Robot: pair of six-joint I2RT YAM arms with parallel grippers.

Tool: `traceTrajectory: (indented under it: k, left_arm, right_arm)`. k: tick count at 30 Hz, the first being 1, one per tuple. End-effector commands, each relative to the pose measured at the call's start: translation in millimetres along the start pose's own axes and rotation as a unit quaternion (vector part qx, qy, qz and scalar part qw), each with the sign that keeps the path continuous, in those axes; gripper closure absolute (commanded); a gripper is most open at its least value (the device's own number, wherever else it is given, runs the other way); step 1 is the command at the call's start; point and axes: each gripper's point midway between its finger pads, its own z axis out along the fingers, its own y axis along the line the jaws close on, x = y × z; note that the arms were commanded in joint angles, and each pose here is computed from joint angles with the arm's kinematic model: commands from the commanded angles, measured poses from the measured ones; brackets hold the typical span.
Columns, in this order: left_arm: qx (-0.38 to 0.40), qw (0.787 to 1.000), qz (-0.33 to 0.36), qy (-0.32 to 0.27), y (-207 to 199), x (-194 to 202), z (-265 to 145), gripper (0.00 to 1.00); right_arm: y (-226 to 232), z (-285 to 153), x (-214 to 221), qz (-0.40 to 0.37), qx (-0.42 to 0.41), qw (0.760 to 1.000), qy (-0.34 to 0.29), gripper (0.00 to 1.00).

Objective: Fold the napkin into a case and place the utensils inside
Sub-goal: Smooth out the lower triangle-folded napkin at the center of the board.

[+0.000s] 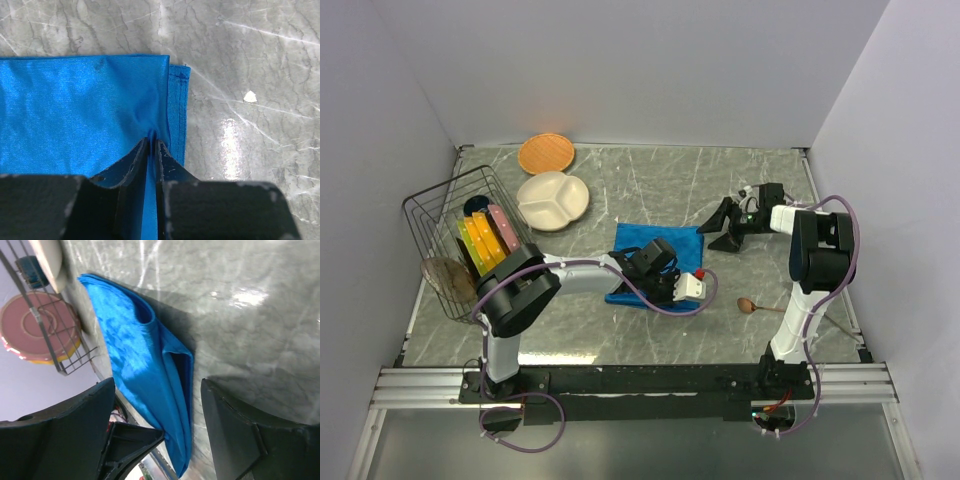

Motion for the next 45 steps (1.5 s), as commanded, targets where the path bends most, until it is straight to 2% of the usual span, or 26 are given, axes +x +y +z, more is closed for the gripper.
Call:
traceTrajectory:
  k: [1, 14, 26, 33, 45]
  left_arm:
    - [0.014, 1.0, 0.005, 0.0, -2, 3, 3, 0.84]
    - [0.012, 1.0, 0.003, 0.002, 2, 4, 3, 0.84]
    - [0.011, 1.0, 0.0, 0.004, 3, 5, 2, 0.84]
    - [0.012, 1.0, 0.004, 0.004, 2, 6, -2, 0.99]
    - [0.038, 0.999, 0.012, 0.01, -12, 9, -9, 0.99]
  right_arm:
    - [22, -7, -5, -0.018, -0.041, 0.999, -0.015, 0.21]
    - [37, 3, -11, -0.025, -0.061, 0.998, -0.013, 0.19]
    - [25, 23, -9, -0.024, -0.037, 0.999, -0.006, 0.18]
    - [7, 27, -10, -0.018, 0.001, 1.0, -0.012, 0.17]
    - [1, 27, -14, -0.02, 0.02, 0.999, -0.017, 0.16]
